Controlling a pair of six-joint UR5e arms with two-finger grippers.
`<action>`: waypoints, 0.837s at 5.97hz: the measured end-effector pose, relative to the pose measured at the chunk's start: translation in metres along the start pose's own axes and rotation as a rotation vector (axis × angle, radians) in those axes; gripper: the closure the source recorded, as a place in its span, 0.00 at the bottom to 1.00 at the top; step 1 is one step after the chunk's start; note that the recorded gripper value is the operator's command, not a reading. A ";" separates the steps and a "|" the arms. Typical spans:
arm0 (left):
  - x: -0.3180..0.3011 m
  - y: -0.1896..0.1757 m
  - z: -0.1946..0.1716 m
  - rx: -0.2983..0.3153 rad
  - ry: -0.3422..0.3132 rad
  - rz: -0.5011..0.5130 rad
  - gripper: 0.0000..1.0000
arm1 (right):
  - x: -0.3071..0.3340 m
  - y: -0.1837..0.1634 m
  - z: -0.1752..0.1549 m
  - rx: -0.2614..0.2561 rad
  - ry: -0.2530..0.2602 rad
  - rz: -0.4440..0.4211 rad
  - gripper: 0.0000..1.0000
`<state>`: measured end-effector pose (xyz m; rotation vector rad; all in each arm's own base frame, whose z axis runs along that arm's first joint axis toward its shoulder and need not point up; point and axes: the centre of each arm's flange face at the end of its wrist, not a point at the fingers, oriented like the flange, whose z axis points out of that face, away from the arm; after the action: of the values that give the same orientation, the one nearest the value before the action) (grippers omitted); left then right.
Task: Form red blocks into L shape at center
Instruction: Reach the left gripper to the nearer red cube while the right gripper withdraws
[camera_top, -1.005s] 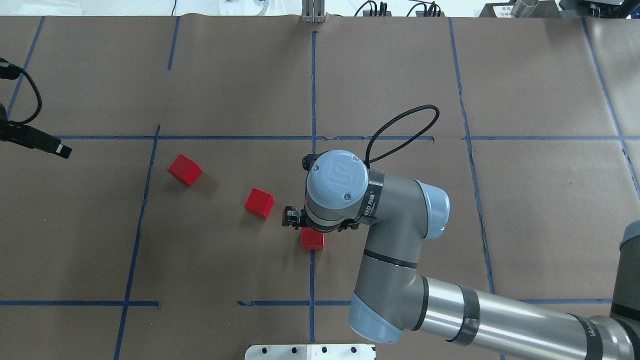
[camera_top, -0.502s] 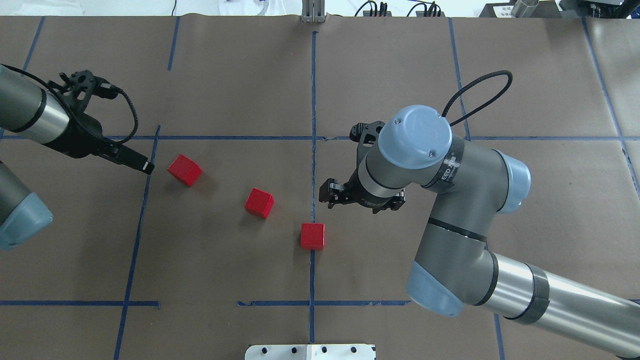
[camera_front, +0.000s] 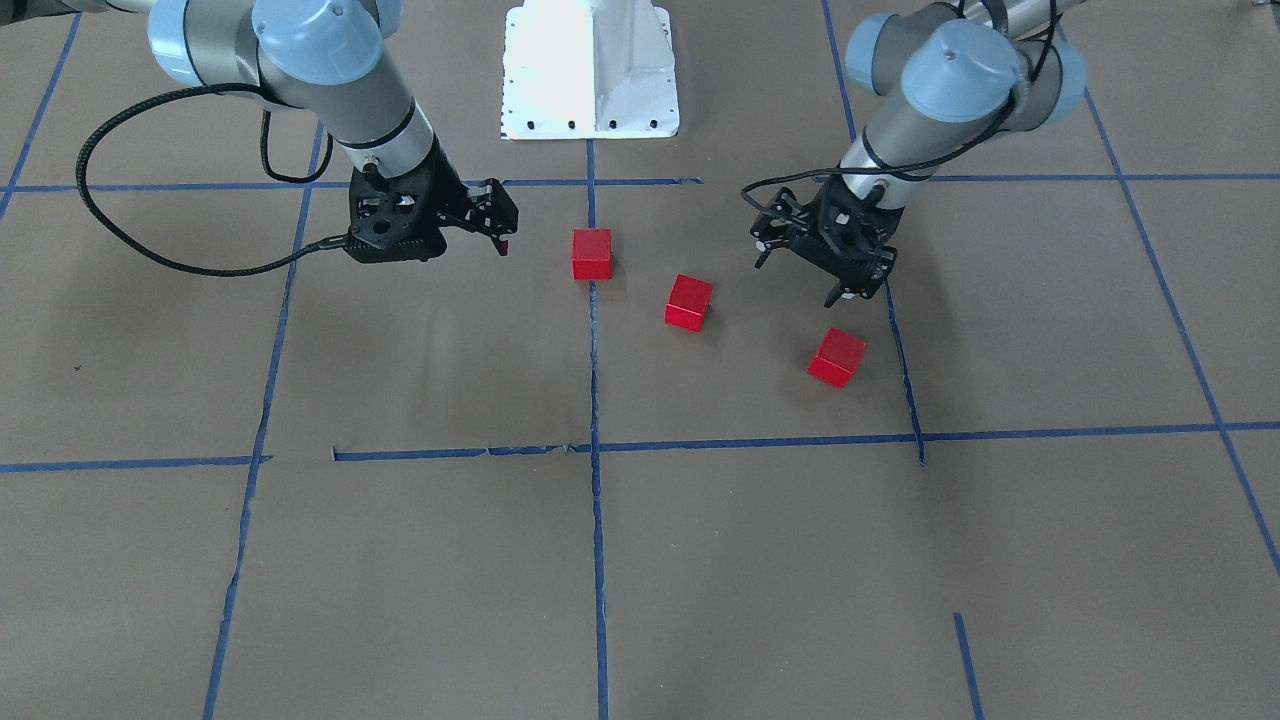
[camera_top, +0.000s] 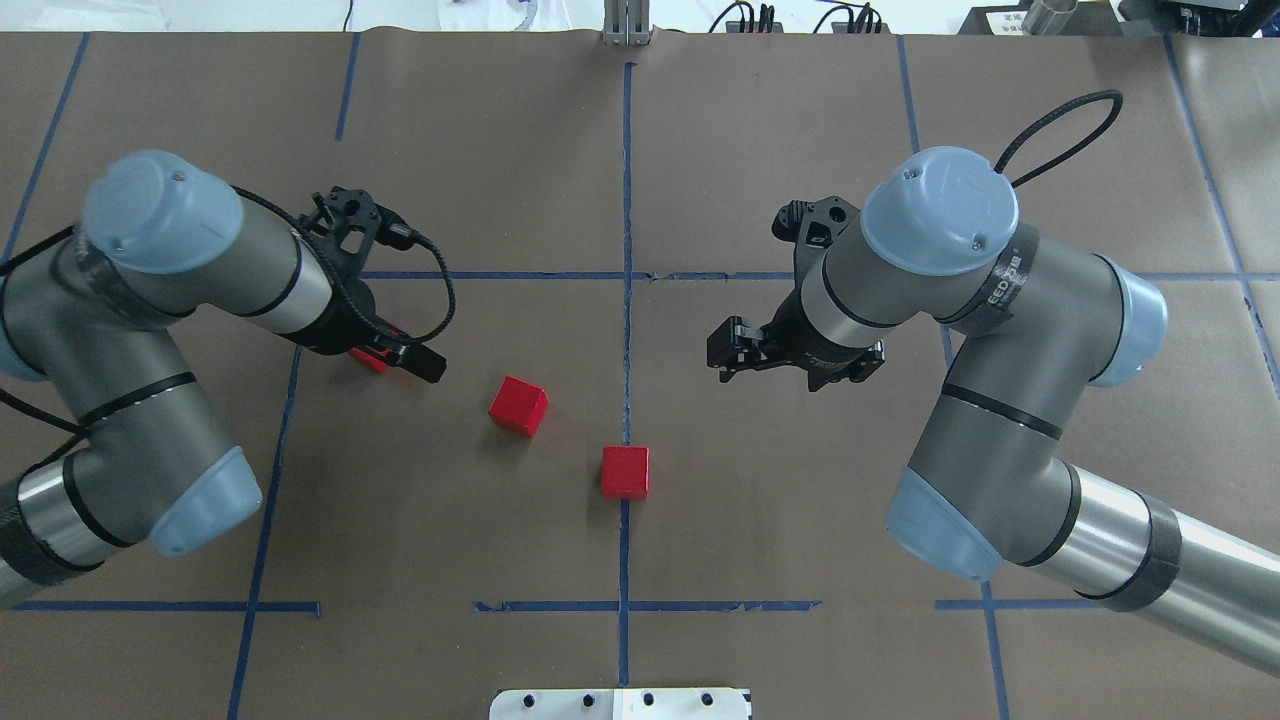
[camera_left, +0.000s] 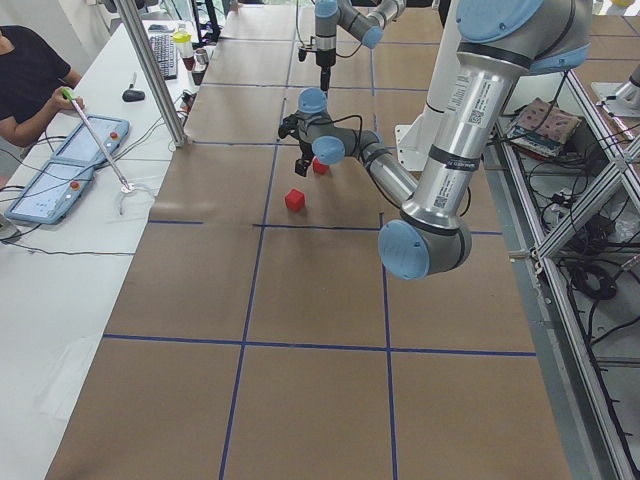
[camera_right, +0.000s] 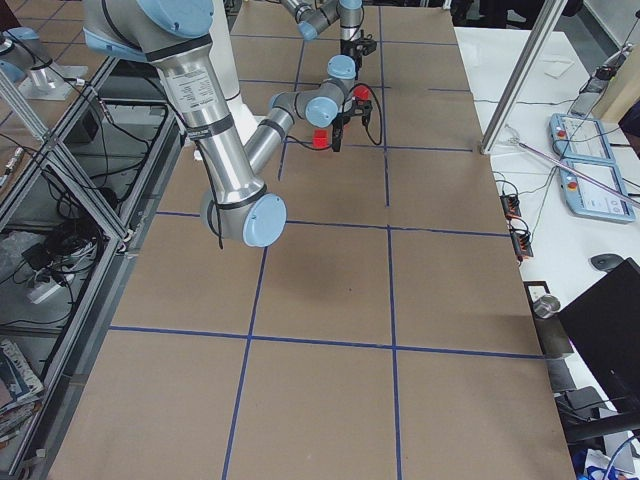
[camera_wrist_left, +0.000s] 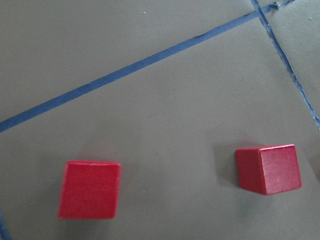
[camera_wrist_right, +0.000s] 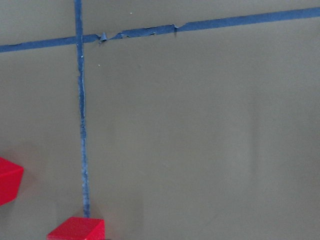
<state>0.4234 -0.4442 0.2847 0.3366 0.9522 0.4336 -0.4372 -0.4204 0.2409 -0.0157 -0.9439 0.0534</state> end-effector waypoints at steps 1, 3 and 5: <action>0.034 -0.004 0.011 -0.003 -0.026 -0.003 0.00 | 0.015 -0.001 0.000 -0.001 0.013 -0.004 0.00; 0.079 -0.010 0.049 -0.001 -0.071 -0.031 0.00 | 0.051 0.003 -0.004 0.002 0.038 -0.010 0.00; 0.088 -0.018 0.069 -0.003 -0.096 -0.044 0.00 | 0.064 0.005 -0.006 0.003 0.048 -0.012 0.00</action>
<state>0.5290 -0.4222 0.2513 0.3301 0.8635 0.3754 -0.3950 -0.4120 0.2892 -0.0089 -0.8961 0.0432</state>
